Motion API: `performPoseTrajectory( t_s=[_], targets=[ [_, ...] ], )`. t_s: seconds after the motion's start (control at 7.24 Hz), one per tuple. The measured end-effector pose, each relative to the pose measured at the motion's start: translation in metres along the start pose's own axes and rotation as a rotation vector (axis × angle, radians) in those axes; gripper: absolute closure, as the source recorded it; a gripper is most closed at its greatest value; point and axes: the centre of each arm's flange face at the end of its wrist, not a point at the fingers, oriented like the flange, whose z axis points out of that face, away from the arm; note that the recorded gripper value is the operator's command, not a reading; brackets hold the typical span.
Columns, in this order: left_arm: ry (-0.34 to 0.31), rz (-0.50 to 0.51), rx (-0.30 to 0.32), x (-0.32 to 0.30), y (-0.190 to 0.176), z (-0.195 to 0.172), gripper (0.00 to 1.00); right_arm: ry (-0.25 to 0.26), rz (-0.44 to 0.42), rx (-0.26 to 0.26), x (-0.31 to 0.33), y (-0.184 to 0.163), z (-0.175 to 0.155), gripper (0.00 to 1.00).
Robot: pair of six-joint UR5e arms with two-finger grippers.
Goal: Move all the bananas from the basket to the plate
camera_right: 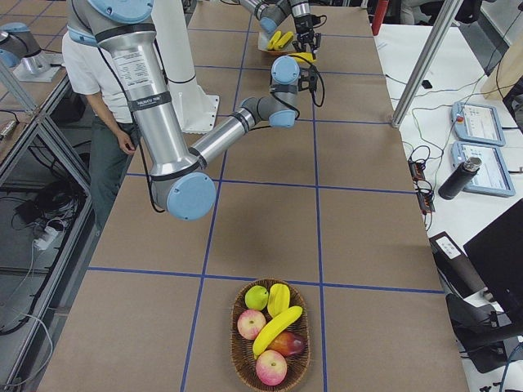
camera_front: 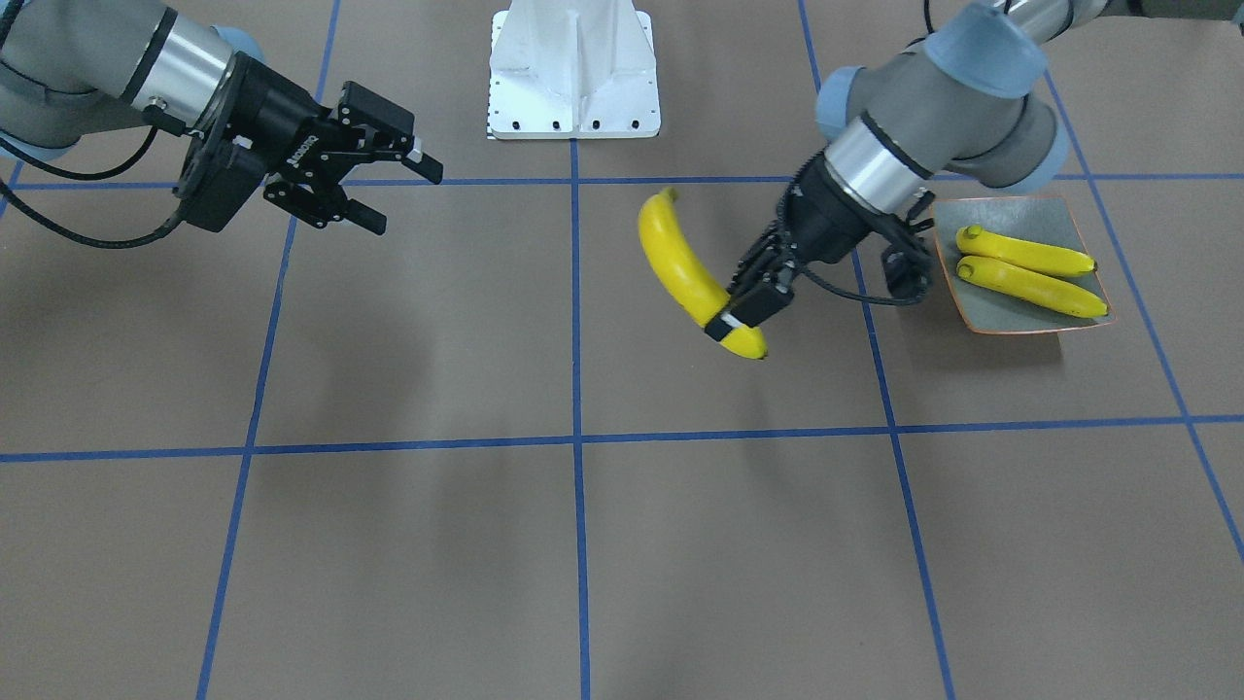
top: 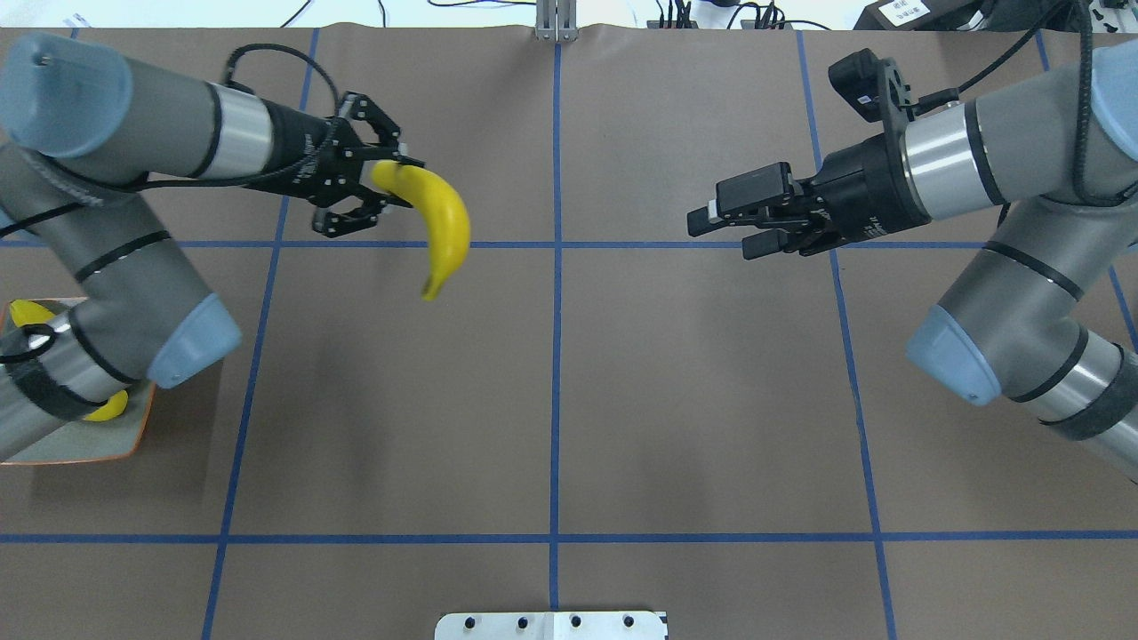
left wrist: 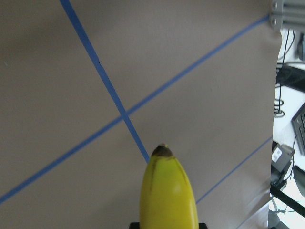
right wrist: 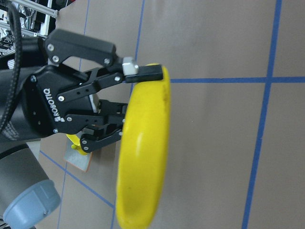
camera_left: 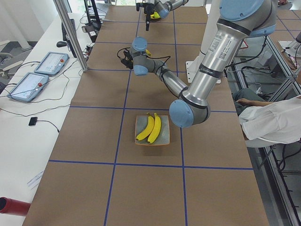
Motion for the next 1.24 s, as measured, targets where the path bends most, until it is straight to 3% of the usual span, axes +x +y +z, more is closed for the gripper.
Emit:
performPoseTrajectory(
  t_s=[0.41,0.55,0.97,1.24],
  targets=[
    [-0.256,0.074,0.269,-0.071,-0.068,-0.056,1.00,0.098,0.063,0.126,0.061,-0.009,-0.021,0.00],
    [-0.345,0.091,0.332,-0.101,-0.087,-0.074,1.00,0.117,0.073,0.155,0.071,-0.010,-0.022,0.00],
    [-0.546,0.066,0.455,-0.183,-0.158,-0.118,1.00,0.144,0.086,0.196,0.086,-0.008,-0.028,0.00],
    [-0.593,0.003,0.525,-0.202,-0.212,-0.133,1.00,0.151,0.092,0.199,0.092,-0.006,-0.031,0.00]
  ],
)
